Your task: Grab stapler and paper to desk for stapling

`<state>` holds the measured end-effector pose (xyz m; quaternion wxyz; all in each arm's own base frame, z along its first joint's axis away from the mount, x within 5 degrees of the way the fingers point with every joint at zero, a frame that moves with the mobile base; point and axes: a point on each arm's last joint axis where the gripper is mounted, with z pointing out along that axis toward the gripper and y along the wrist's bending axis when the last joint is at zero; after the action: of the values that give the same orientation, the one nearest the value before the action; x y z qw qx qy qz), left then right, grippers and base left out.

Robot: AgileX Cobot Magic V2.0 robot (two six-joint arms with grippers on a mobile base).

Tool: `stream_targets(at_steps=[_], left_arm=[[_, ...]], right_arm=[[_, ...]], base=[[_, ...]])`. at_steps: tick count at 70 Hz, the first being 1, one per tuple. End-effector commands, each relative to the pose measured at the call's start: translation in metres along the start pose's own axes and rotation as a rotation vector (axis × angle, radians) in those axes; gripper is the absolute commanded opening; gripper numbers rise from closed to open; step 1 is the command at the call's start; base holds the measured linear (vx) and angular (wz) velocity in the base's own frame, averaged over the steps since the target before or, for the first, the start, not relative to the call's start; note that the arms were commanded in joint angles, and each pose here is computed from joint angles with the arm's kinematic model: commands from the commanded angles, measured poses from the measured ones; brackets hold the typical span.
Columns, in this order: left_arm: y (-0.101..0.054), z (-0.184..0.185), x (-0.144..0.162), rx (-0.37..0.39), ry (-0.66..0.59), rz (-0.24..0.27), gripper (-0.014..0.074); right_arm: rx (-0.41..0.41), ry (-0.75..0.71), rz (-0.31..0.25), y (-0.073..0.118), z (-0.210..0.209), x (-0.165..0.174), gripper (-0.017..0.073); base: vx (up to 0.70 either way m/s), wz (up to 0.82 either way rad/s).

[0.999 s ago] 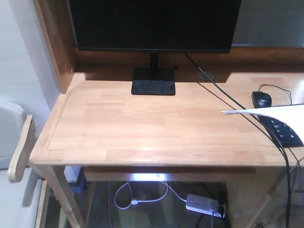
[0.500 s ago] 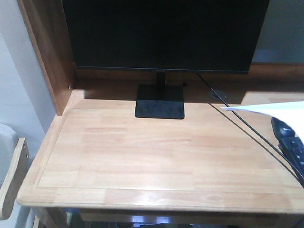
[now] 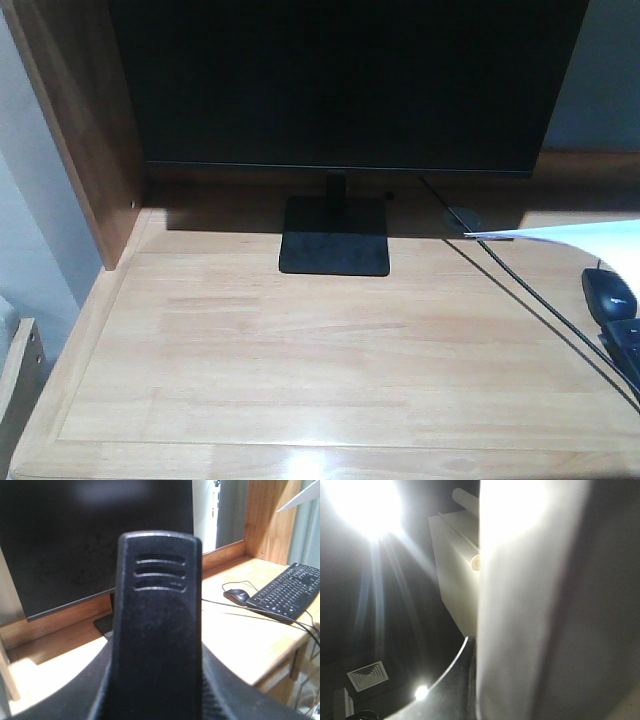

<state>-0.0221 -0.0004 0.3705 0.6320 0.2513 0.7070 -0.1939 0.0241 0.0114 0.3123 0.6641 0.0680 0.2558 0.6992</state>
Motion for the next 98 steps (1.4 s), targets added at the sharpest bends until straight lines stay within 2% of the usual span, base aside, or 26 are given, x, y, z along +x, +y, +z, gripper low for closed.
stream_targets(at_steps=[1,98], left_arm=[[0.001,-0.0018,-0.0174,-0.004,-0.126,-0.011,-0.0006],[0.001,-0.0018,-0.0174,-0.004,-0.126,-0.011,-0.0006]], right_arm=[[-0.04,-0.013,-0.017,0.0059,0.0059,-0.0023,-0.0007],[-0.041,-0.014,-0.017,0.006,0.0059,-0.0023,-0.0007]], base=[[0.07,-0.04],[0.02,-0.01]])
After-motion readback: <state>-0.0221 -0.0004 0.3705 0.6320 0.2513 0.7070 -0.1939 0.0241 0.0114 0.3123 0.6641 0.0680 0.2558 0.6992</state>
